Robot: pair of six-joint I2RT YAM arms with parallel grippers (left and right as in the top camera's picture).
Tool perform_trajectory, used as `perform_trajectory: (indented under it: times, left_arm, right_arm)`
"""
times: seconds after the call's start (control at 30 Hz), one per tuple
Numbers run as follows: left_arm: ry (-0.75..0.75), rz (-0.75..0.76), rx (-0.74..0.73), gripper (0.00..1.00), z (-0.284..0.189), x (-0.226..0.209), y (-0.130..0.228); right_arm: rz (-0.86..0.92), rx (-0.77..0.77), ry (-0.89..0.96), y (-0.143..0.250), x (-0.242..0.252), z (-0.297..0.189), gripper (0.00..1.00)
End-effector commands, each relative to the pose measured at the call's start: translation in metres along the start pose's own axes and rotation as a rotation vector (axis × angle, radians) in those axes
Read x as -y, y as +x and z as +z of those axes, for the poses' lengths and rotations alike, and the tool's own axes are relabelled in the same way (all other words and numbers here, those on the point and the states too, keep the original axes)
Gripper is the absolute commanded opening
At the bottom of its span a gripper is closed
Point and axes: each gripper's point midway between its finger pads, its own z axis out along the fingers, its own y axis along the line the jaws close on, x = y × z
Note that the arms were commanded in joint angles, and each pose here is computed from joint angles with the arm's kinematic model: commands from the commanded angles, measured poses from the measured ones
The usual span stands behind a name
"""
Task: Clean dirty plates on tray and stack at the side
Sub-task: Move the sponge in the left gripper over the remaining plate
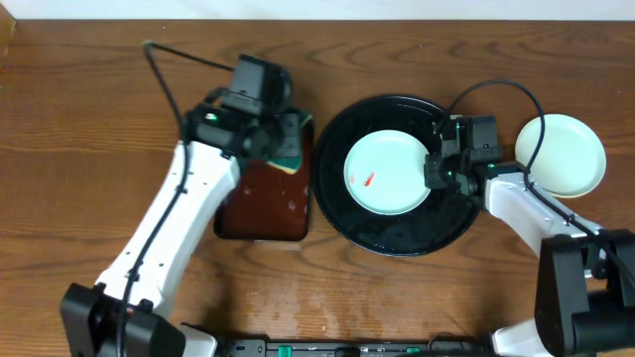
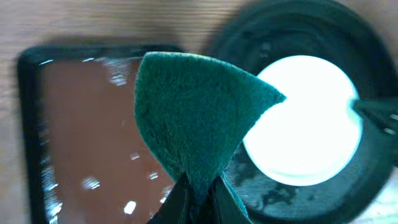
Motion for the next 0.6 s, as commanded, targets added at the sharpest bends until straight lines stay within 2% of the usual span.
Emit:
perform_trajectory:
  times: [0.0,0.13,0.27,0.57]
  left_arm:
    - [0.047,0.03,-0.024,0.07,0.021,0.03,0.006]
    - [0.08,0.04,-0.019,0.07,0.045,0.054,0.004]
    - [0.181,0.062,-0.094,0.07,0.07,0.088,0.011]
    - [0.2,0.122,-0.122,0.08,0.128,0.117,0.024]
  right_arm:
    - [-0.027,-0.008,-0.026,0.004,-0.006,0.002,0.01]
    - [-0.027,-0.01,-0.026,0.004,-0.006,0.002,0.01]
    - [-0.027,-0.015,-0.026,0.005,-0.006,0.002,0.01]
    - [-0.026,-0.019,-0.025,0.006,-0.006,0.002,0.01]
